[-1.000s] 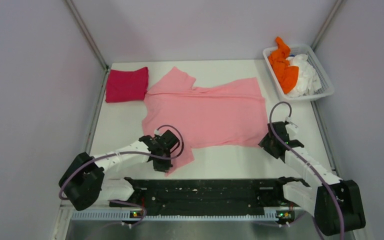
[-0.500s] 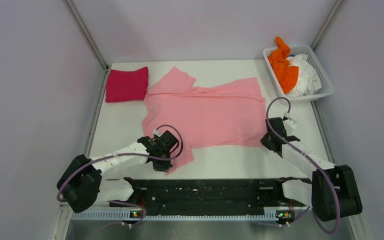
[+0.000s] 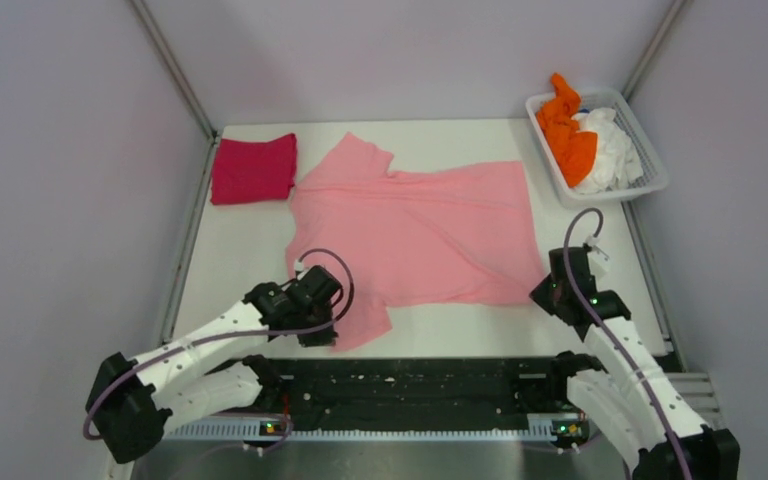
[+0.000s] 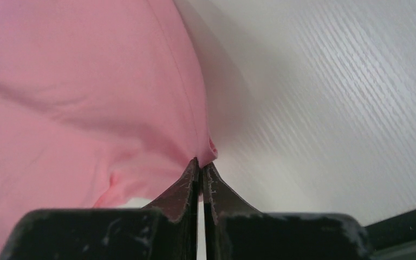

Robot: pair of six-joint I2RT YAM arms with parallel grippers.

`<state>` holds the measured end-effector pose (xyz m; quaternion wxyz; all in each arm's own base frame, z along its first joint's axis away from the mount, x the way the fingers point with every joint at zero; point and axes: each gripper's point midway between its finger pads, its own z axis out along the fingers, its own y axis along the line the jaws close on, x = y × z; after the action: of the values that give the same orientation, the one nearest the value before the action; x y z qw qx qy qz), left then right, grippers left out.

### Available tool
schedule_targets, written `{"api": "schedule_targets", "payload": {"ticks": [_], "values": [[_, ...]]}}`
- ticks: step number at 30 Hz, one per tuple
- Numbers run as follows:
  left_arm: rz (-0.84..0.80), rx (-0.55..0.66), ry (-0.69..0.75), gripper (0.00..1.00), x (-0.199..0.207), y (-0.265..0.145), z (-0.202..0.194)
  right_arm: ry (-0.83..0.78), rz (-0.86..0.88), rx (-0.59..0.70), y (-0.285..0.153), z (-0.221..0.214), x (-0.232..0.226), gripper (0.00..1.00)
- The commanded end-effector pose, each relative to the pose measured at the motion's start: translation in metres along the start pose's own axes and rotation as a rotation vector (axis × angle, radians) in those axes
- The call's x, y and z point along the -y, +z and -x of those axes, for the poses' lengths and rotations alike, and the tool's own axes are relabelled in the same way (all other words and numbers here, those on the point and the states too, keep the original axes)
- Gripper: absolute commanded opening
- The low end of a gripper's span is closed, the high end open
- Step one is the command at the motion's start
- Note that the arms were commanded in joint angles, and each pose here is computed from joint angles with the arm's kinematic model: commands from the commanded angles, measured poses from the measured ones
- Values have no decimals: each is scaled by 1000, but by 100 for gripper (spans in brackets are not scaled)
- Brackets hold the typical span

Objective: Fold and stack the t-shirts
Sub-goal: Grab the side of the flattened tshirt closest away from the robot with both arms

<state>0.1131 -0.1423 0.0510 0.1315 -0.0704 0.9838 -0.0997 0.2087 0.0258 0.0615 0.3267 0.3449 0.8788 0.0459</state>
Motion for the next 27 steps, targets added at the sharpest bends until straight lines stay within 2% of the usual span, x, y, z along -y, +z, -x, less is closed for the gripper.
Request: {"api": "schedule_targets", "payload": {"ticks": [1, 5, 10, 16, 22, 27], "values": [[-29, -63, -63, 0, -4, -14, -23, 45, -3, -120, -27, -22, 3, 0], [-79, -38, -94, 0, -4, -29, -26, 29, -86, -152, -36, -36, 27, 0], [-268, -17, -65, 0, 25, -42, -23, 39, -58, -121, -36, -32, 23, 0], [-609, 234, -10, 0, 102, -64, 39, -29, 23, -185, -22, -40, 1, 0], [-549, 368, -9, 0, 113, -79, 109, -78, -41, -130, -12, -17, -7, 0], [-497, 423, -78, 0, 91, -80, 166, -127, -110, -72, -6, 15, -18, 0]]}}
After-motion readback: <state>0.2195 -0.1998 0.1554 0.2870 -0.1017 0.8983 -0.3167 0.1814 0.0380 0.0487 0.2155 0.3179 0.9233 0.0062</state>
